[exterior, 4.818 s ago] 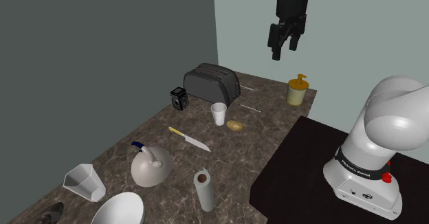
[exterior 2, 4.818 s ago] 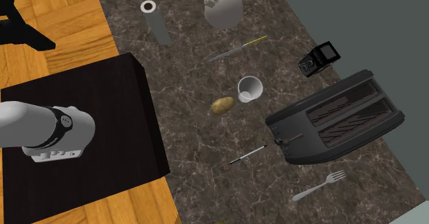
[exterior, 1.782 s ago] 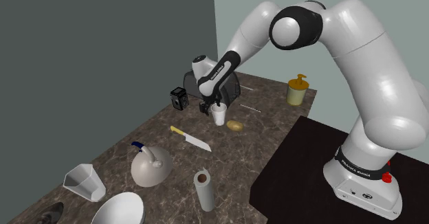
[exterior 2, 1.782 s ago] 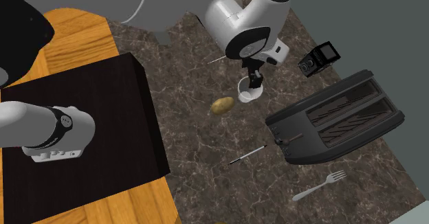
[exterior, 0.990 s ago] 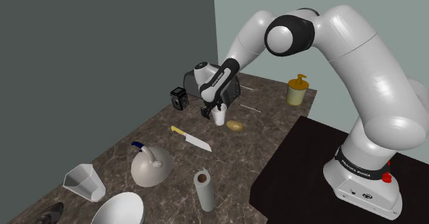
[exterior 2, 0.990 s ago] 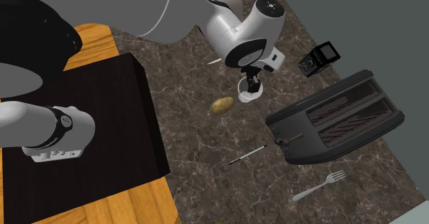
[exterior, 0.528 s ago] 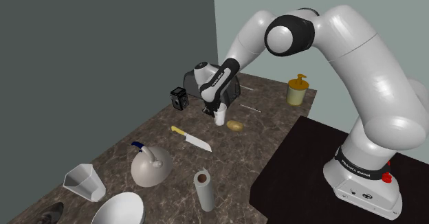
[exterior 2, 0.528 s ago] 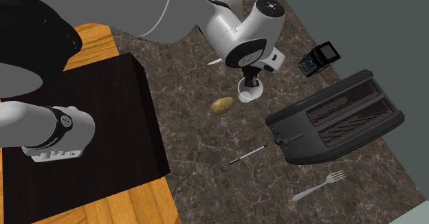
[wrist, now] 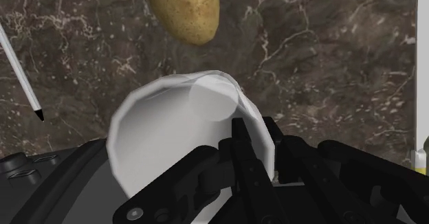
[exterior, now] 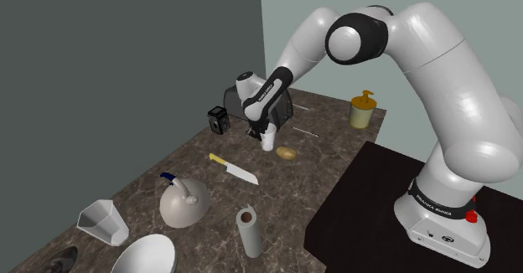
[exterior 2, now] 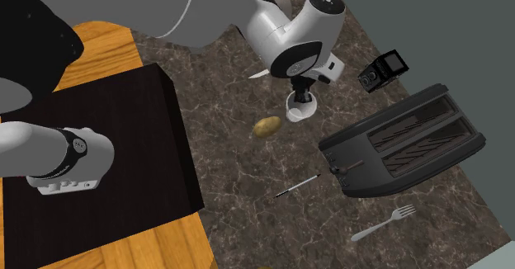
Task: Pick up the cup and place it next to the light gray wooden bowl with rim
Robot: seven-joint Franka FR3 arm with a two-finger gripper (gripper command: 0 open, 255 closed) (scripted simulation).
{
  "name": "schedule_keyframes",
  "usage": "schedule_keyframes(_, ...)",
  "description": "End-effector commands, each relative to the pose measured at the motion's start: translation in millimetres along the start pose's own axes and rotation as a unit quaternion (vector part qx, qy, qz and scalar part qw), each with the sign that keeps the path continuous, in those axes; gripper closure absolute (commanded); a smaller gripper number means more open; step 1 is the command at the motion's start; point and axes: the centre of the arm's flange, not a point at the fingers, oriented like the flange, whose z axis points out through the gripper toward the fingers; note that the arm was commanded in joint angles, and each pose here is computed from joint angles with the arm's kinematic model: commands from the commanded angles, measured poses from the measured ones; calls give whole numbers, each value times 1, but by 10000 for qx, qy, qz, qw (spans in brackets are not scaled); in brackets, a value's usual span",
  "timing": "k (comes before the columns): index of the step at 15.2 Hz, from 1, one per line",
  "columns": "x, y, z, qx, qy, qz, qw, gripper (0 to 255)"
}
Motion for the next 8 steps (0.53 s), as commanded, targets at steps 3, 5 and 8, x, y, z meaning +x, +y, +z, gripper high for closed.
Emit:
schedule_keyframes(3,0,2,-21,0,1,-1,10000,255)
schedule_keyframes(5,0,4,-31,0,1,-1,10000,255)
schedule_keyframes(8,-1,6,-47,1,1,-1,10000,255)
